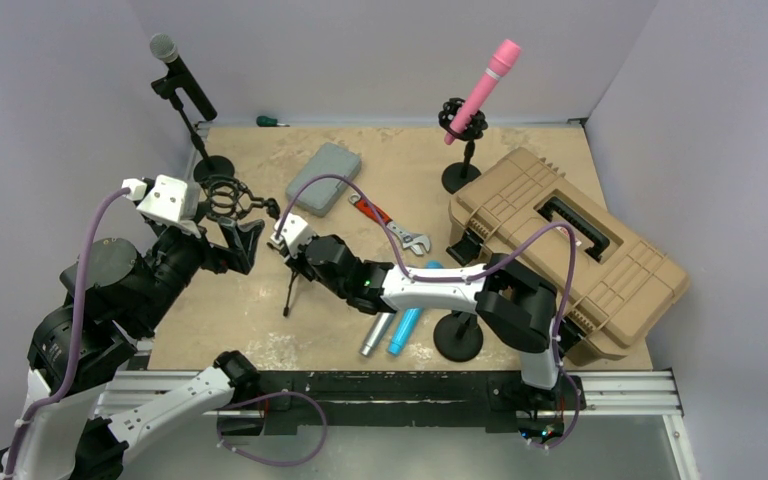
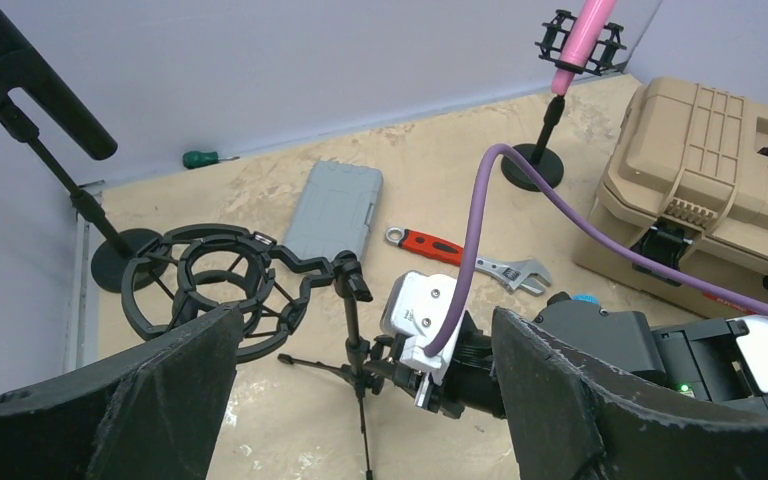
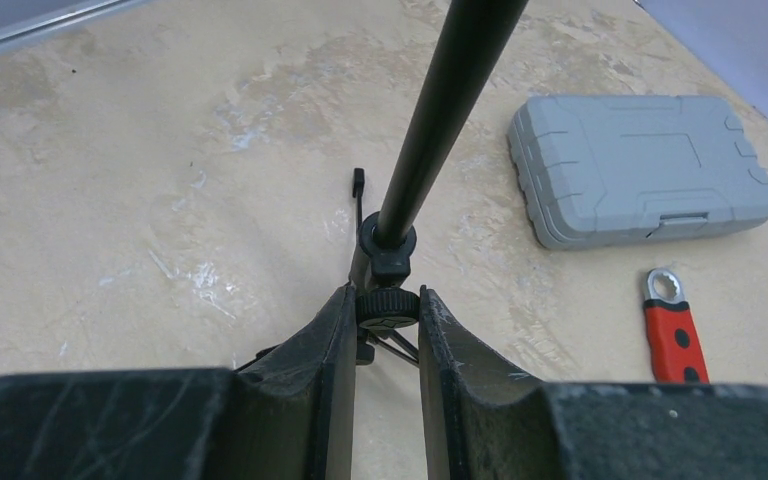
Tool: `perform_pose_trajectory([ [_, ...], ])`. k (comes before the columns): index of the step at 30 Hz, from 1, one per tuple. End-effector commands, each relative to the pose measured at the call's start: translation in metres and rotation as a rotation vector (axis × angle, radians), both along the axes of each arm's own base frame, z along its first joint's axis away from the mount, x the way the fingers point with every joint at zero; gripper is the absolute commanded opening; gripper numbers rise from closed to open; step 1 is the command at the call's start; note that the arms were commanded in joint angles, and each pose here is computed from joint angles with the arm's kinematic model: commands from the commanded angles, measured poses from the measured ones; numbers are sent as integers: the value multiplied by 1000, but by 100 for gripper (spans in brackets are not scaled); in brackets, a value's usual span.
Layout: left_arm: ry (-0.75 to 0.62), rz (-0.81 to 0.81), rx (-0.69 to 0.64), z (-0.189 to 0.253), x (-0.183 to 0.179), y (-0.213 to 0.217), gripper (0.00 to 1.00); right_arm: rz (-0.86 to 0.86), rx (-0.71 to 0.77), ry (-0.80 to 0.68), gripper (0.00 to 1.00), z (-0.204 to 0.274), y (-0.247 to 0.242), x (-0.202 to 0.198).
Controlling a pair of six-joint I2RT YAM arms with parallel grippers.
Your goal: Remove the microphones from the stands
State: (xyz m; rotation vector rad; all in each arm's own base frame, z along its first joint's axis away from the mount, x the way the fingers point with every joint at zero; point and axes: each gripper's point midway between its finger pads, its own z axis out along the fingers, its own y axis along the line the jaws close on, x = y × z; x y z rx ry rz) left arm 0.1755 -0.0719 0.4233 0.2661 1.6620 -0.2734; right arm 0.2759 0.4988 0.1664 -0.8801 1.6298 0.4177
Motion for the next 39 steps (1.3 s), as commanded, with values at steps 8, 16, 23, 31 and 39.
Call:
perform_pose_trajectory([
  [8,-22,-3,-41,10,-2,0,92,45,190,85,38,53,0,-11],
  [16,-24,-2,-43,9,-3,1,92,225,442,493,59,61,-19,-10],
  [23,-23,-11,-47,9,-3,-1,92,379,561,731,60,64,-15,-28],
  [31,-21,-15,-56,8,-6,0,92,407,554,845,59,44,-7,-32],
  [39,-20,-27,-66,10,-8,-1,92,397,544,836,57,39,1,-23],
])
